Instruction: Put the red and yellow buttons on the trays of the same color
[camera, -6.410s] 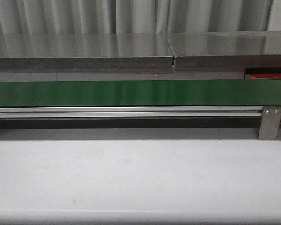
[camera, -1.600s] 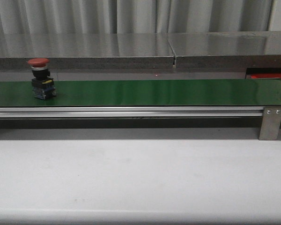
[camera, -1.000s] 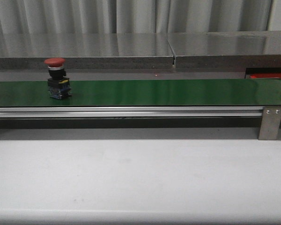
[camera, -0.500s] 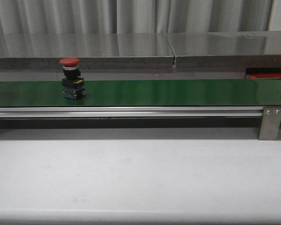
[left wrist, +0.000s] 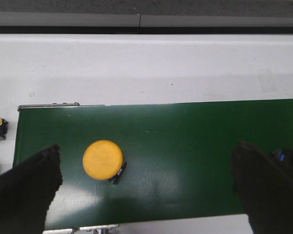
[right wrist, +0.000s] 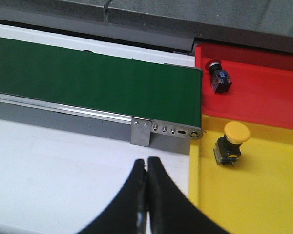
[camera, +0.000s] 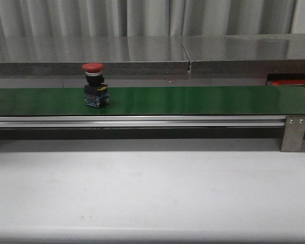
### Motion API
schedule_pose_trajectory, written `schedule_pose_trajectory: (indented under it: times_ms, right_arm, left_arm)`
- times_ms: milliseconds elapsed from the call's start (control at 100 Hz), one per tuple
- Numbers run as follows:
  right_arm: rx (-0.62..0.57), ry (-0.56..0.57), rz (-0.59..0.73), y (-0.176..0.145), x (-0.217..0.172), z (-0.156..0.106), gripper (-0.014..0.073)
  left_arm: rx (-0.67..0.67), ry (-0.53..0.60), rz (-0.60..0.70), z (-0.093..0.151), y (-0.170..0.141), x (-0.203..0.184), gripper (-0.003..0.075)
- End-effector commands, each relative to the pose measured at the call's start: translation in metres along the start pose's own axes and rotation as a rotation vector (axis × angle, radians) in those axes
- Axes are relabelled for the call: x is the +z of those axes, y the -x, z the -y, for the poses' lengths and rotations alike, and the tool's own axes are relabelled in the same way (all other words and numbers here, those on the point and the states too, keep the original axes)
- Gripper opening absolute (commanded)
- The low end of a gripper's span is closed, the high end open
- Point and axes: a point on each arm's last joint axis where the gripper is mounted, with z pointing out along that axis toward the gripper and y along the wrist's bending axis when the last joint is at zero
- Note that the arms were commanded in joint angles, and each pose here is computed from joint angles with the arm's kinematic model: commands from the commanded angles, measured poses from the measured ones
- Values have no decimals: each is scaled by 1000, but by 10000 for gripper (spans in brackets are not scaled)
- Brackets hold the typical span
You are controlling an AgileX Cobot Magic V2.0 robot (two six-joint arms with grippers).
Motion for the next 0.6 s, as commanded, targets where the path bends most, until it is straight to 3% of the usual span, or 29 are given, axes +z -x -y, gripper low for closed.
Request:
schedule_pose_trajectory:
  times_ms: [0,370,490,590]
  right_arm:
    - [-3,-18,85,13,-4,2,-118]
    - [-2,-19,89,13,-4,2,-118]
    - [-2,-23,98,14,-4,2,-118]
    - [-2,-22,97,14,-4,2,-118]
  left_arm:
    - [2,13,154,9,-4,-39,652]
    - [-52,26,267,30,-111,-84,630]
    - [-52,28,275,36,-148,-95,523]
    - [-51,32,295,40,-169,-101,352]
